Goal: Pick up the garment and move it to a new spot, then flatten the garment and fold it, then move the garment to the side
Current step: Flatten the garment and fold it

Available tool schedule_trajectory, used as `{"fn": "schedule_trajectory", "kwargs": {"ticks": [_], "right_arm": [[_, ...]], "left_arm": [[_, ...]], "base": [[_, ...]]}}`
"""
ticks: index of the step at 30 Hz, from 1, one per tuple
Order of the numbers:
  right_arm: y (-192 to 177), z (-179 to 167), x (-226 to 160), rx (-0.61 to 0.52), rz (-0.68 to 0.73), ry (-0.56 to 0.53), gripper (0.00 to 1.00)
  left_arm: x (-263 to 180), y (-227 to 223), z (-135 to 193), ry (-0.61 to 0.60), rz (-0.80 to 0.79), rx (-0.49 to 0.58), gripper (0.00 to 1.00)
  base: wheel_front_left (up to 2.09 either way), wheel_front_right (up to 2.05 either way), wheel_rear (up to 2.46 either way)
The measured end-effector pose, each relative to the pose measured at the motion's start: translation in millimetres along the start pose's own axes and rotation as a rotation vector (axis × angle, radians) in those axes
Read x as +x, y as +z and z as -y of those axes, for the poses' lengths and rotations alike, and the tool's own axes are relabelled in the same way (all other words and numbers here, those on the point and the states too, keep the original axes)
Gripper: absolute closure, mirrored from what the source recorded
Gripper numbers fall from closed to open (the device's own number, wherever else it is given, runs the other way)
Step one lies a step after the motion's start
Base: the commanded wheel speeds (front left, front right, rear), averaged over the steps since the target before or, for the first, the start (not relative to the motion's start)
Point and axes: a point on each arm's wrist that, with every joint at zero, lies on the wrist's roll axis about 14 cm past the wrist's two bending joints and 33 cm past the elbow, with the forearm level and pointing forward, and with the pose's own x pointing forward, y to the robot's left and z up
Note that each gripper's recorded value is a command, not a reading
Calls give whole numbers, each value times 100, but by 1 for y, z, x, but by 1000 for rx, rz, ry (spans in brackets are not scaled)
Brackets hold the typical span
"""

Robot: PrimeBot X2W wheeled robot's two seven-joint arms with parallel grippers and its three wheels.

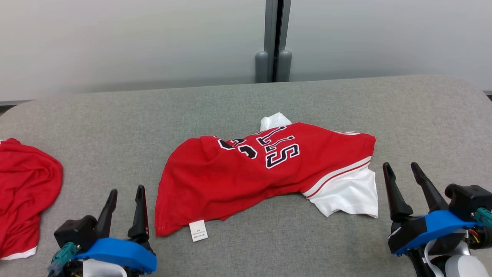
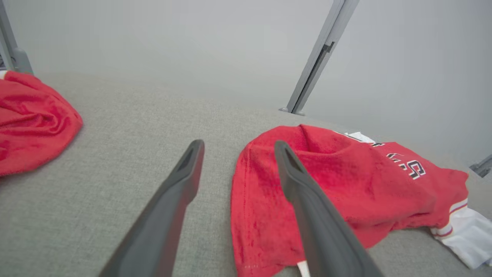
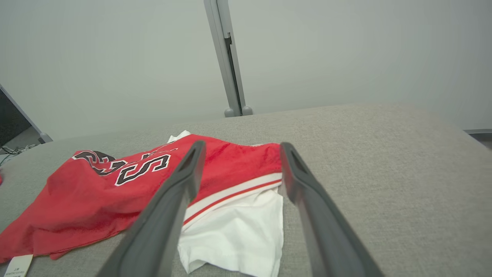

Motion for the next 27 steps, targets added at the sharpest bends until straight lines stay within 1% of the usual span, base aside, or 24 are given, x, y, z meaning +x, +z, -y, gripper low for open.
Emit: {"fn": "schedule_trajectory", "kwargs": {"ticks": [2, 4, 9, 12, 19, 27], "right_arm": [[2, 4, -3, -10, 4, -13, 0], [3, 6, -6, -14, 3, -20, 0], [1, 12, -14, -35, -3, -37, 0], [-6, 15, -19, -48, -25, -46, 0], [-13, 18, -28, -51, -41, -57, 0], [-15, 18, -32, -54, -50, -56, 0]], "left_arm": [[3, 16, 6, -35, 66, 22, 0], [2, 22, 9, -50, 96, 40, 0], [1, 36, 13, -61, 150, 76, 0], [0, 43, 15, -69, 173, 102, 0], [-8, 44, 15, -66, 179, 137, 0], [-13, 35, 10, -35, 146, 123, 0]], "base": [[0, 0, 0], [0, 0, 0], [0, 0, 0], [0, 0, 0], [0, 0, 0], [0, 0, 0]]}}
